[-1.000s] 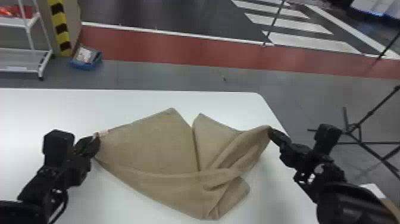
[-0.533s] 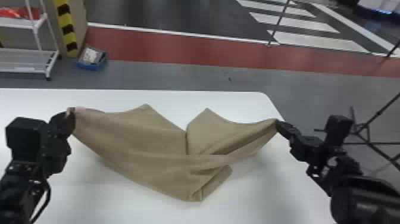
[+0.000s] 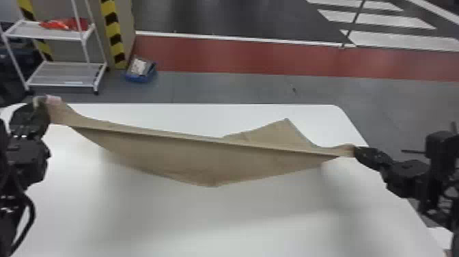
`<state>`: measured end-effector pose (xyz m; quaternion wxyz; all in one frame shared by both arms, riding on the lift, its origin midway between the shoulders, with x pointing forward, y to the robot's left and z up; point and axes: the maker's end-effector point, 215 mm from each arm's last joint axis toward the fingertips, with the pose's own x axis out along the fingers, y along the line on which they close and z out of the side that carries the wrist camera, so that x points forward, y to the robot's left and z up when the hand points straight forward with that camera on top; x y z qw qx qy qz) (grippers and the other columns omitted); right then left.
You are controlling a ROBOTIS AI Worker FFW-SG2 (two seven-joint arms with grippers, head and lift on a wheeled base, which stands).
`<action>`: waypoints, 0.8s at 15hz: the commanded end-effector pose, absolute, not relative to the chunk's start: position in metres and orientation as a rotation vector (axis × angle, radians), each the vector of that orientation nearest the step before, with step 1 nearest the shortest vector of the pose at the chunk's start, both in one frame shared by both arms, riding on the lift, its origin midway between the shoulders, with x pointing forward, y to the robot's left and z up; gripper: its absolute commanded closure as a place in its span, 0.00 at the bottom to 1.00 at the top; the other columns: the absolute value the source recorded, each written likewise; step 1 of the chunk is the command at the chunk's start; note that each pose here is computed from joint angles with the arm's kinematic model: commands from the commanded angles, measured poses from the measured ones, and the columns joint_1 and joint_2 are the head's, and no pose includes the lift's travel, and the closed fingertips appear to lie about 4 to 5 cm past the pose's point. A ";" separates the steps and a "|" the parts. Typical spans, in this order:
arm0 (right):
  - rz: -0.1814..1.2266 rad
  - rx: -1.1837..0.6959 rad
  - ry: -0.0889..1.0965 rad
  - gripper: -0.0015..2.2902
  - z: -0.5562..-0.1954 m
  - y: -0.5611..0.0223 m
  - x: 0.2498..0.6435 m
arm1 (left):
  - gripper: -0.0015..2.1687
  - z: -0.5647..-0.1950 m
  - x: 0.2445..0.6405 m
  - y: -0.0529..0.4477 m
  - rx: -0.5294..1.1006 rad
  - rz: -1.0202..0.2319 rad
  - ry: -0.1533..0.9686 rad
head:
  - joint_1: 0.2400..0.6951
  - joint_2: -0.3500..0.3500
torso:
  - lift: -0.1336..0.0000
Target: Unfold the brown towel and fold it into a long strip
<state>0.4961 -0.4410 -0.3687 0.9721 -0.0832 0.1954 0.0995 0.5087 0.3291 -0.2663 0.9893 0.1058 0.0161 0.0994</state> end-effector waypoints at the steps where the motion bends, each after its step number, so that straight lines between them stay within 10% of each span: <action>1: 0.229 -0.128 0.414 0.64 -0.366 -0.431 0.502 | 0.75 -0.256 0.506 0.333 0.214 0.217 0.014 | 1.00 0.31 | 0.09; 6: 0.246 -0.064 0.270 0.64 -0.282 -0.387 0.597 | 0.75 -0.220 0.547 0.353 0.231 0.261 -0.031 | 0.98 0.38 | 0.09; 12: 0.093 -0.122 0.070 0.64 -0.186 -0.384 0.694 | 0.75 -0.146 0.656 0.396 0.158 0.324 -0.109 | 0.56 0.49 | 0.09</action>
